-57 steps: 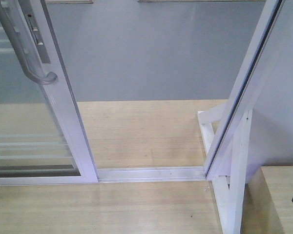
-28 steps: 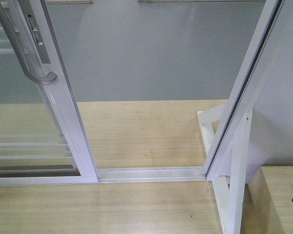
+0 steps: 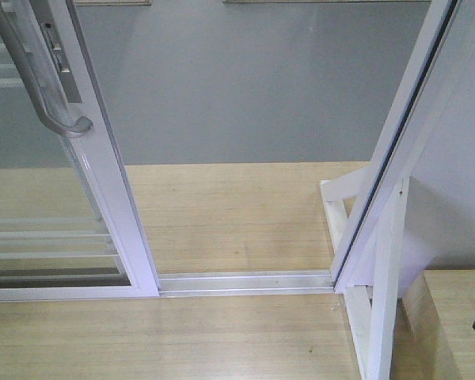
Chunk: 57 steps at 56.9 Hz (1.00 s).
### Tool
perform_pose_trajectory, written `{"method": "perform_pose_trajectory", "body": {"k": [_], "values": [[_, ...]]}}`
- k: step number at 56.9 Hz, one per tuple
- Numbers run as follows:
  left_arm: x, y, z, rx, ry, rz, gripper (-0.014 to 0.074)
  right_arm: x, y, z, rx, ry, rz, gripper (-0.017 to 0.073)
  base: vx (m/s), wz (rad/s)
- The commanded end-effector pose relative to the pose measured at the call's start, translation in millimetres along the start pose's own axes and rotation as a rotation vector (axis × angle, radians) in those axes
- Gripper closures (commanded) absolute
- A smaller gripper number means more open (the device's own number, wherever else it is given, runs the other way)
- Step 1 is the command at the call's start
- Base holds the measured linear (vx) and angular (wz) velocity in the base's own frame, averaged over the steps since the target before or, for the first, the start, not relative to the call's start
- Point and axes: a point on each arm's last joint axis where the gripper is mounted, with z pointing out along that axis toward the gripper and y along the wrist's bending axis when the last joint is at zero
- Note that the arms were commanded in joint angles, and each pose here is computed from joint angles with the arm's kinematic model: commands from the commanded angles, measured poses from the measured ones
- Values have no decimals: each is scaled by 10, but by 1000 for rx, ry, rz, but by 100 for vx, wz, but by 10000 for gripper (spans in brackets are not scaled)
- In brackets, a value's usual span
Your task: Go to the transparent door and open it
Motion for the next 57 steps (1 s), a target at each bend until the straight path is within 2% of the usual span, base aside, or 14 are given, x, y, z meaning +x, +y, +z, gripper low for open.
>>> {"method": "perform_pose_trajectory", "body": {"k": [1, 23, 25, 30, 35, 42, 47, 52, 57], "values": [[-38, 5, -8, -3, -82, -7, 597, -154, 3, -21, -12, -94, -5, 561, 0, 0], [-38, 5, -8, -3, -82, -7, 597, -154, 4, -21, -14, -93, 3, 561, 0, 0], [-38, 5, -8, -3, -82, -7, 597, -152, 10, -21, -22, -91, 28, 561, 0, 0], [-39, 5, -8, -3, -83, -7, 597, -150, 44, -22, -64, -85, 146, 561, 0, 0], [-39, 5, -8, -3, -83, -7, 597, -140, 61, -16, -83, -90, 193, 559, 0, 0], [-39, 5, -8, -3, -83, -7, 597, 70, 91, -9, -90, -176, 163, 558, 0, 0], [-40, 5, -8, -3, -84, -7, 597, 384, 135, -15, -102, -255, 151, 558, 0, 0], [-40, 5, -8, -3, -84, -7, 597, 634, 158, -8, -103, -232, 169, 558, 0, 0], [-39, 5, -6, -3, -82, -7, 597, 719, 161, -11, -97, -144, 145, 558, 0, 0]]}}
